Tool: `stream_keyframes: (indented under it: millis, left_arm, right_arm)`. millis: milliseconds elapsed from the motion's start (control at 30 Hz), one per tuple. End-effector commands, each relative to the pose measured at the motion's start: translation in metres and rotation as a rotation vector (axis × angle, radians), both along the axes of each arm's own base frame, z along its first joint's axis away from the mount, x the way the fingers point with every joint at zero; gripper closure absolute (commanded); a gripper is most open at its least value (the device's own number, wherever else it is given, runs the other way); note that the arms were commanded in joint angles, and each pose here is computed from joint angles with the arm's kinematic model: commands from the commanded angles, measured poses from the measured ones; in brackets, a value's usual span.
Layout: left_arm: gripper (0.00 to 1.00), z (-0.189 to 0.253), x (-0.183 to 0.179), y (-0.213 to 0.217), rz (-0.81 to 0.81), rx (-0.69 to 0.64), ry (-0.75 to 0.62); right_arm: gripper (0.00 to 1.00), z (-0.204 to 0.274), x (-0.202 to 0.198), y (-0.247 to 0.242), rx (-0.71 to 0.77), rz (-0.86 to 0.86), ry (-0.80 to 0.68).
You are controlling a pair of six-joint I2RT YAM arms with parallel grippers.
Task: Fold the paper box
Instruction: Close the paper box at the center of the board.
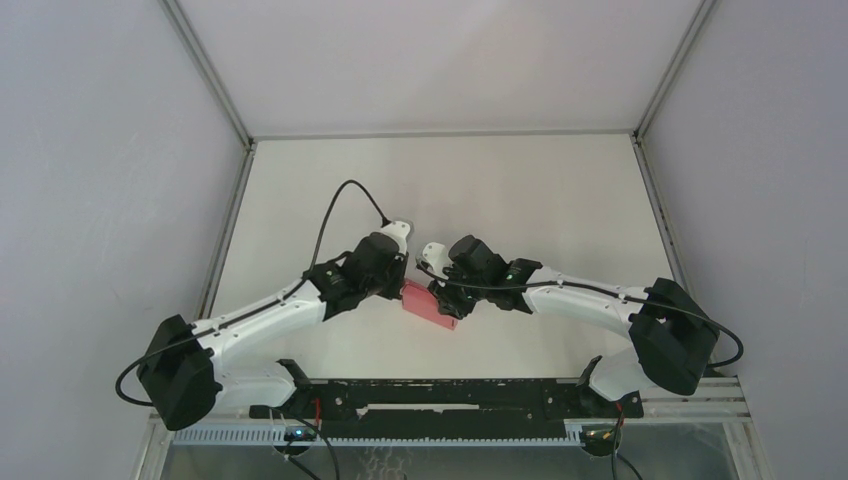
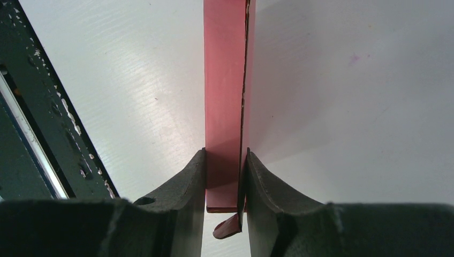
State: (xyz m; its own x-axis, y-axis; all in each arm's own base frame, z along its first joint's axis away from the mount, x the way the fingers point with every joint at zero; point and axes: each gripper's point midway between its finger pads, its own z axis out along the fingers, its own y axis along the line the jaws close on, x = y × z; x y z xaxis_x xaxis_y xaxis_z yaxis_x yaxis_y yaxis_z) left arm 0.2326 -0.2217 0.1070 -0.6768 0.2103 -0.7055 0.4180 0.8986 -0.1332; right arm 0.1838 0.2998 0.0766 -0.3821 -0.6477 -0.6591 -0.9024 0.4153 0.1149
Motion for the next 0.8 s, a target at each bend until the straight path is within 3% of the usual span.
stream_keyframes:
  millis: [0, 767]
  left_arm:
    - [0.97, 0.0162, 0.0105, -0.0049, 0.022, -0.025, -0.014]
    - [0.97, 0.0199, 0.0095, -0.013, 0.033, -0.051, 0.041]
  right_arm:
    - [0.89, 0.0139, -0.0013, 0.0027, 0.023, 0.022, -0.021]
    - [0.9, 0.013, 0.0011, 0.0022, 0.019, 0.005, -0.024]
